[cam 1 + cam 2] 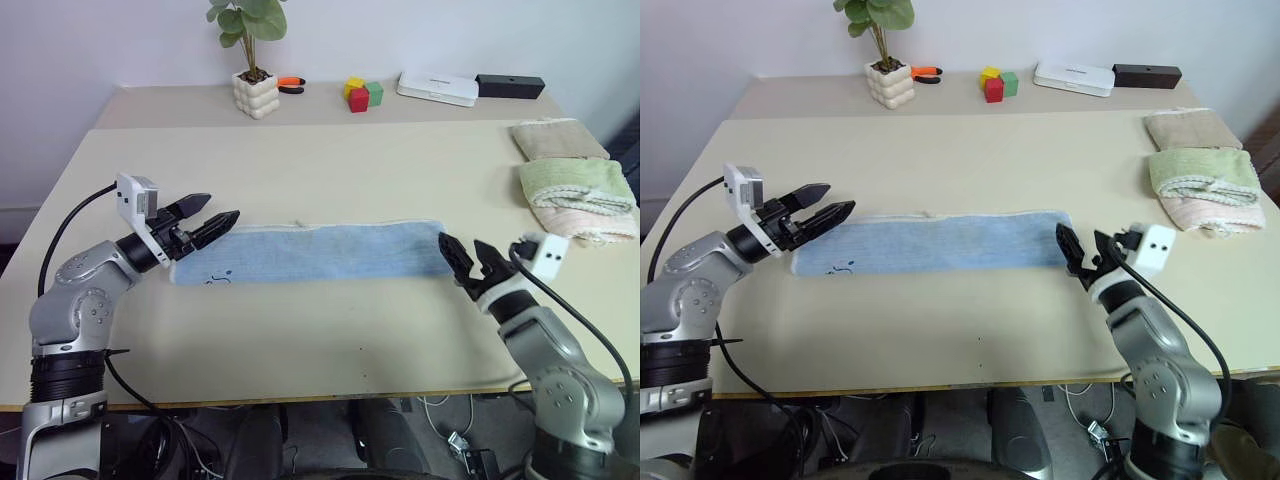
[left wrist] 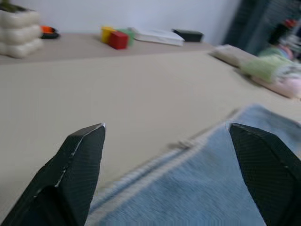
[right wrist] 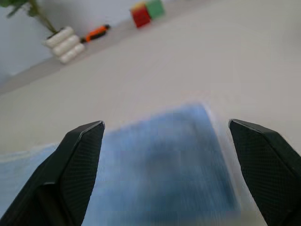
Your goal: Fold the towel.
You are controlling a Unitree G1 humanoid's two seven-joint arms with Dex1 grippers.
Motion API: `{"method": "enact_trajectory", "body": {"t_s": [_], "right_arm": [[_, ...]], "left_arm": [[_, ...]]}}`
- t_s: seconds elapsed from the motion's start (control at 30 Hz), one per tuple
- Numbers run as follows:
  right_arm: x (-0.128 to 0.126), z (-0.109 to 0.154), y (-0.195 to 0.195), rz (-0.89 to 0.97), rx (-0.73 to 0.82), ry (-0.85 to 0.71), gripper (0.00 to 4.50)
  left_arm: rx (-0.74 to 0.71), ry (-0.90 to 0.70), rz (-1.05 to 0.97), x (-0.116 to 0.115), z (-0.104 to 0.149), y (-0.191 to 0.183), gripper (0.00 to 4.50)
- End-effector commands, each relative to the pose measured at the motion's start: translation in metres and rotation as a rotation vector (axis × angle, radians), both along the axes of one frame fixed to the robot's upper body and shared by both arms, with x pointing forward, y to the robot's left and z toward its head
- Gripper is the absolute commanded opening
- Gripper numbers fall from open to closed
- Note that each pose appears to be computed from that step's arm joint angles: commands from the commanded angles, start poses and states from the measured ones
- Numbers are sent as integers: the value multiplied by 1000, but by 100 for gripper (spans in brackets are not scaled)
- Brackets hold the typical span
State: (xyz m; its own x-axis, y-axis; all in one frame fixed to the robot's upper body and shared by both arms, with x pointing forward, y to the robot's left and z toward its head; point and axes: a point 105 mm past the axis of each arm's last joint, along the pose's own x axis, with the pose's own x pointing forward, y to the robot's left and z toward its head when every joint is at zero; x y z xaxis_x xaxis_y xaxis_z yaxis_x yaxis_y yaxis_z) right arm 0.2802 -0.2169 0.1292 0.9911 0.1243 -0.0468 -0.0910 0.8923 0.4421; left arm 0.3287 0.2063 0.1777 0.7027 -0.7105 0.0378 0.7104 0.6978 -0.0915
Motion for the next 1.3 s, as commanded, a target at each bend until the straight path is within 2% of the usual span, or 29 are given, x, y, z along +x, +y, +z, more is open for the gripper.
{"method": "enact_trajectory", "body": {"t_s": [0.03, 0.13, 0.33, 0.47, 0.77, 0.87, 0.97, 1.1, 1.3], "right_arm": [[-20, -2, -1, -42, 68, 65, 444], [-28, -12, 3, -55, 125, 125, 444], [-22, -27, 15, -81, 186, 179, 444], [-11, -35, 19, -119, 232, 189, 444], [17, -52, 17, -175, 227, 207, 444], [28, -55, 18, -195, 287, 207, 361], [36, -49, 19, -205, 332, 189, 209], [37, -42, 8, -235, 318, 166, 10], [25, -24, -28, -301, 207, 121, 4]], "left_arm": [[75, -41, -142, -18, 15, -8, 441], [110, -25, -244, -30, 17, -13, 441], [93, -47, -266, -31, 23, -18, 441], [93, -50, -274, -35, 24, -22, 441], [108, -37, -251, -40, 19, -17, 441], [110, -47, -229, -38, 20, -15, 450], [115, -58, -210, -36, 21, -12, 450], [110, -71, -196, -32, 22, -10, 450], [98, -79, -197, -31, 20, -12, 450]]}}
